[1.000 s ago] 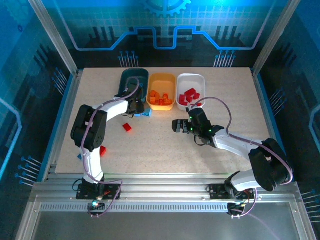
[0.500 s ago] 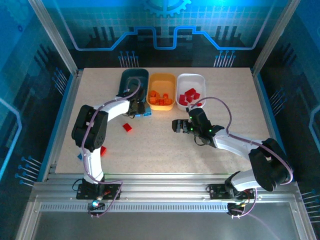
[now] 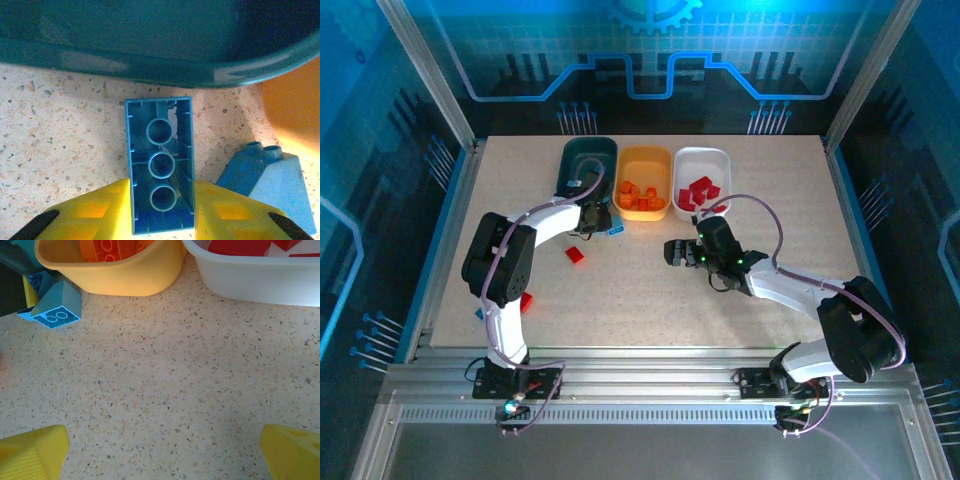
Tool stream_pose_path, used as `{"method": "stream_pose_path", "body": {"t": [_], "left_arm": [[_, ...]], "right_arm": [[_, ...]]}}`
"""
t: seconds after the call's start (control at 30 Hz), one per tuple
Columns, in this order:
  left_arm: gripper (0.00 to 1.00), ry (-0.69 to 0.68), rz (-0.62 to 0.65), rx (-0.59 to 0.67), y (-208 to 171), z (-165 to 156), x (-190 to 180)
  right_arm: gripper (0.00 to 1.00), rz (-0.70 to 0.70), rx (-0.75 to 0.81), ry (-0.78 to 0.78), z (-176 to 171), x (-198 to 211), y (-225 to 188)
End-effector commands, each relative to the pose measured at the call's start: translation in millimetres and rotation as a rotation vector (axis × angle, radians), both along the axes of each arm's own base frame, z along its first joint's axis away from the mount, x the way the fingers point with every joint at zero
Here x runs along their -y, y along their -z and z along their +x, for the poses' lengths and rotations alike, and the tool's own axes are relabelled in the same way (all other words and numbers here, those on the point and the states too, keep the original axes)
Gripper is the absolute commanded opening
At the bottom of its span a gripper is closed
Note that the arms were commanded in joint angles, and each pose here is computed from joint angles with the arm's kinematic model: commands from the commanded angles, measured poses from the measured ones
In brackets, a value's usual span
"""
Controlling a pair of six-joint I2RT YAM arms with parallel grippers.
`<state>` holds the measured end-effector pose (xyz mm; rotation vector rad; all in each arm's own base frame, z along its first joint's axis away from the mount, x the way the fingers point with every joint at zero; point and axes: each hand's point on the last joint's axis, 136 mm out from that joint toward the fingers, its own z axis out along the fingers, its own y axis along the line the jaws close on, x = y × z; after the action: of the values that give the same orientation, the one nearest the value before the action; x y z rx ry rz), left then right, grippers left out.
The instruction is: Sort the legos into containers by color
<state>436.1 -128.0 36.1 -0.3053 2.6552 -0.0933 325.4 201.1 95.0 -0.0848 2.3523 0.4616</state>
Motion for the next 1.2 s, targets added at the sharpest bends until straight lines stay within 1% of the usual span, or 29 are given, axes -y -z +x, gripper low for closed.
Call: {"method": "stream_pose_path", "body": {"t": [0.0,0.17,0.33,0.4,0.47,0.5,0.53,0.6,0.67,0.77,0.83,1.0,1.07,1.17], "left_arm": [[0.33,-0.029,0.050,-0.165,28.3,-48.9,-16.0],[0.34,-0.055,0.007,-0.194,29.6,-77.6,-18.6],[0.36,-0.065,0.010,-0.201,19.5,-98.1,-22.7],[0.41,-0.055,0.001,-0.177,9.6,-96.9,-21.3],[0.49,-0.042,0.002,-0.159,0.6,-91.8,-20.1],[0.55,-0.038,0.007,-0.152,-3.6,-88.7,-19.8],[0.57,-0.036,0.012,-0.147,-5.8,-85.9,-20.0],[0.60,-0.032,0.024,-0.143,-6.3,-79.8,-19.8],[0.60,-0.029,0.043,-0.150,-2.8,-75.5,-20.5],[0.59,-0.025,0.067,-0.172,7.5,-70.4,-21.3],[0.54,-0.028,0.089,-0.176,14.2,-66.4,-24.4],[0.42,-0.044,0.093,-0.197,25.1,-61.6,-28.1],[0.35,-0.051,0.091,-0.193,22.9,-62.0,-28.6],[0.26,-0.043,0.073,-0.149,2.3,-57.6,-25.6]], "right_arm": [[0.99,-0.002,0.026,-0.003,2.9,-4.5,-11.4],[0.99,0.001,0.027,-0.003,3.1,-4.5,-12.1],[0.99,0.003,0.029,-0.007,2.0,-5.9,-12.6],[0.99,0.002,0.028,-0.008,1.9,-6.3,-12.0],[0.99,0.003,0.027,-0.011,1.8,-7.4,-11.8],[0.99,0.002,0.027,-0.013,2.1,-7.8,-11.9],[0.99,0.001,0.025,-0.014,1.9,-8.0,-11.4],[0.99,-0.001,0.027,-0.016,1.5,-8.5,-11.7],[0.99,-0.003,0.031,-0.013,1.9,-7.8,-12.8],[0.99,-0.007,0.033,-0.011,1.8,-6.8,-13.2],[0.99,-0.005,0.034,-0.011,1.9,-6.8,-13.6],[0.99,-0.004,0.039,-0.012,1.3,-6.6,-15.7],[0.99,-0.006,0.042,-0.009,1.2,-5.5,-16.2],[0.99,-0.006,0.044,-0.008,1.0,-5.3,-16.5]]}}
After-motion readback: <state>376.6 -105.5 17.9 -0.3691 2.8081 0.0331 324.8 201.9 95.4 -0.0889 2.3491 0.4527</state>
